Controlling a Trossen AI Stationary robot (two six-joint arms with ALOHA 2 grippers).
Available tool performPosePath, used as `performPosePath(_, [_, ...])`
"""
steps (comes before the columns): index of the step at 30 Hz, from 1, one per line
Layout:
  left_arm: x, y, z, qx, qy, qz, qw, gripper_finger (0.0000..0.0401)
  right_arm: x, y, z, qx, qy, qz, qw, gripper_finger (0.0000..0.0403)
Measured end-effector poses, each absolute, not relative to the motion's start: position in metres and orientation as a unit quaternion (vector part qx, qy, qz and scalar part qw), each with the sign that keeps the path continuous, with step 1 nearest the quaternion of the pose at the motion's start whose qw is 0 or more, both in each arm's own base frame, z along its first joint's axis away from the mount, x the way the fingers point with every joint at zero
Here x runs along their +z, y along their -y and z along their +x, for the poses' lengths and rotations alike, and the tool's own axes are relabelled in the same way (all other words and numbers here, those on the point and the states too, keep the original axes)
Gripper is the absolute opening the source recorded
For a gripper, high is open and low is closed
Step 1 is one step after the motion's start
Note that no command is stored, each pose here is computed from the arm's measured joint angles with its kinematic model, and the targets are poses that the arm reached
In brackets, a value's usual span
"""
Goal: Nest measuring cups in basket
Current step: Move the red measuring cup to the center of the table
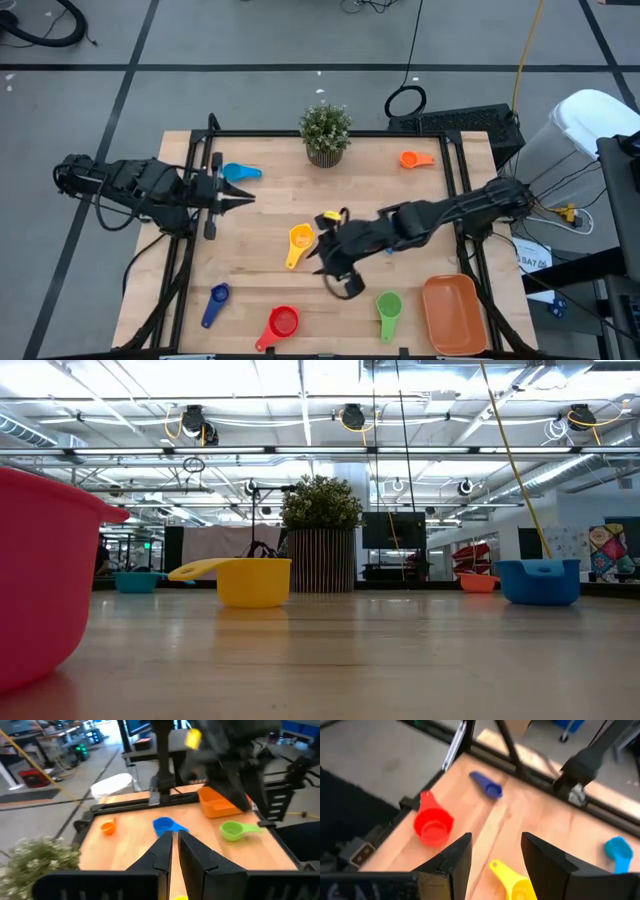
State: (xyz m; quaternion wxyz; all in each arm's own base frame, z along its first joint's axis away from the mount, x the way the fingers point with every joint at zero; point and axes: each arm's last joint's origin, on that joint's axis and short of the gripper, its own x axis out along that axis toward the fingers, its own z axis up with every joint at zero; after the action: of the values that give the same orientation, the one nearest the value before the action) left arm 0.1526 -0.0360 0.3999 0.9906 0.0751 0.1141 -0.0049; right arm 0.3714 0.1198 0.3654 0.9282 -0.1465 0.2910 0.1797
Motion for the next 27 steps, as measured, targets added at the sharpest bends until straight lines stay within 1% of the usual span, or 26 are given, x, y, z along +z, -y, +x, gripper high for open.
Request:
performPosePath(7, [0.400, 0.036, 0.152, 0.001, -0.115, 0.054, 0.992, 0.0035, 0.327, -0.131, 0.394, 0.184, -0.338, -0.146, 0.911, 0.0165])
performPosePath(11, [0.395, 0.034, 0.152, 0.021, -0.137, 0.048, 0.989, 0.0035, 0.309, -0.141, 0.403, 0.189, -0.351, -0.140, 0.906, 0.0165])
performPosePath(18, [0.389, 0.034, 0.154, 0.040, -0.158, 0.015, 0.987, 0.0035, 0.291, -0.163, 0.417, 0.182, -0.334, -0.085, 0.921, 0.0165])
performPosePath(27, [0.381, 0.039, 0.165, 0.040, -0.183, -0.018, 0.982, 0.0035, 0.259, -0.210, 0.426, 0.201, -0.315, -0.033, 0.927, 0.0165])
